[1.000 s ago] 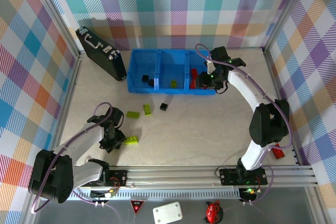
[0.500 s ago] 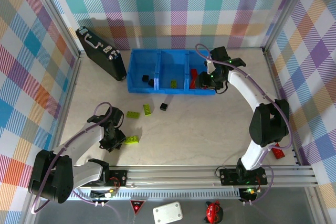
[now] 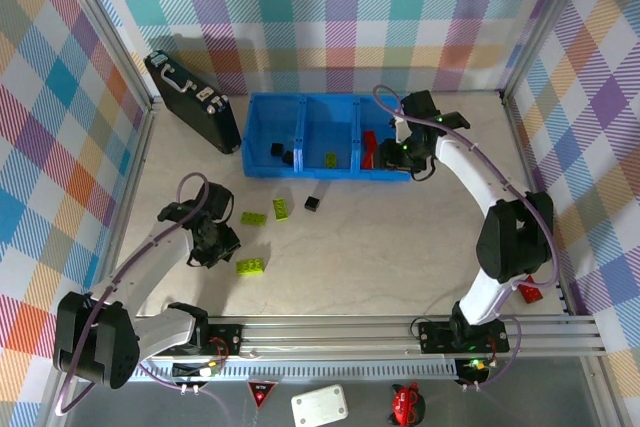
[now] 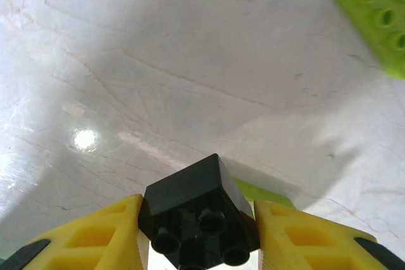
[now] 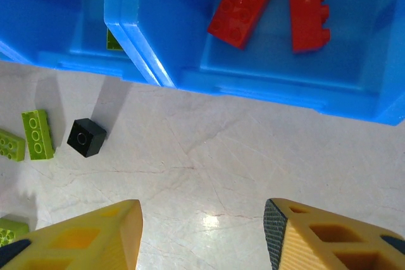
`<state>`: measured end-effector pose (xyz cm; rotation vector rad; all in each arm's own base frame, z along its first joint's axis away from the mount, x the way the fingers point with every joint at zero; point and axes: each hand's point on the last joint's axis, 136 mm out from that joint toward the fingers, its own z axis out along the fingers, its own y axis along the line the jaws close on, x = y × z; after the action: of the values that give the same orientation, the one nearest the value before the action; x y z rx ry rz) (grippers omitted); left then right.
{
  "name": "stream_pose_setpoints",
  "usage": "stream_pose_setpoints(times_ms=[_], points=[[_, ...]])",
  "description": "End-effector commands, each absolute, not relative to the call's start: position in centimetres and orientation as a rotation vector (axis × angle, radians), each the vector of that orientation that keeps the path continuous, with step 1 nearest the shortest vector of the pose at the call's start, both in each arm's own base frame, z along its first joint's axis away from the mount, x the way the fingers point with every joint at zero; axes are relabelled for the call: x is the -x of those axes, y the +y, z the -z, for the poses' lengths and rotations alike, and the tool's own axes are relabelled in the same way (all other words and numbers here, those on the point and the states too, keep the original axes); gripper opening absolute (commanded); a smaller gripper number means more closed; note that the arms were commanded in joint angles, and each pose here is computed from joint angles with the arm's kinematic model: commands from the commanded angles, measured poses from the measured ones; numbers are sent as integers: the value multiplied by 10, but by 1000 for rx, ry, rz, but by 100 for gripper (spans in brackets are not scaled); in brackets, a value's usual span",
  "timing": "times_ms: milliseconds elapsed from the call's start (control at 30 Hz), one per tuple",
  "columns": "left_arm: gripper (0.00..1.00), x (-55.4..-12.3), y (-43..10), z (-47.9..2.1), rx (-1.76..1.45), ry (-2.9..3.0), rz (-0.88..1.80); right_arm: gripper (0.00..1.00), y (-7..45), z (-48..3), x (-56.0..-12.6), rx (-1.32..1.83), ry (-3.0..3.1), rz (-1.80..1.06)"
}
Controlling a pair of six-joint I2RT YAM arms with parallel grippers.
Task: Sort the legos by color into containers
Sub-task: Pick up the lego from the bottom-left of the table, then place the lego in the container.
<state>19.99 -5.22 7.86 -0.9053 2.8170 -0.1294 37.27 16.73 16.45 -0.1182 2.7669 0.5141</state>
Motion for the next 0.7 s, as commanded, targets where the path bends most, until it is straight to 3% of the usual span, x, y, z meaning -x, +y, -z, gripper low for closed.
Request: stream_pose_setpoints(times_ms=[0,667], points=[[42,-210,-51,-94,837,2825,117,55,167,-175,-360,127,2757,-522],[43,-335,-94,-127,551,2829,203,55,141,-176,-317,47,2770,-443]])
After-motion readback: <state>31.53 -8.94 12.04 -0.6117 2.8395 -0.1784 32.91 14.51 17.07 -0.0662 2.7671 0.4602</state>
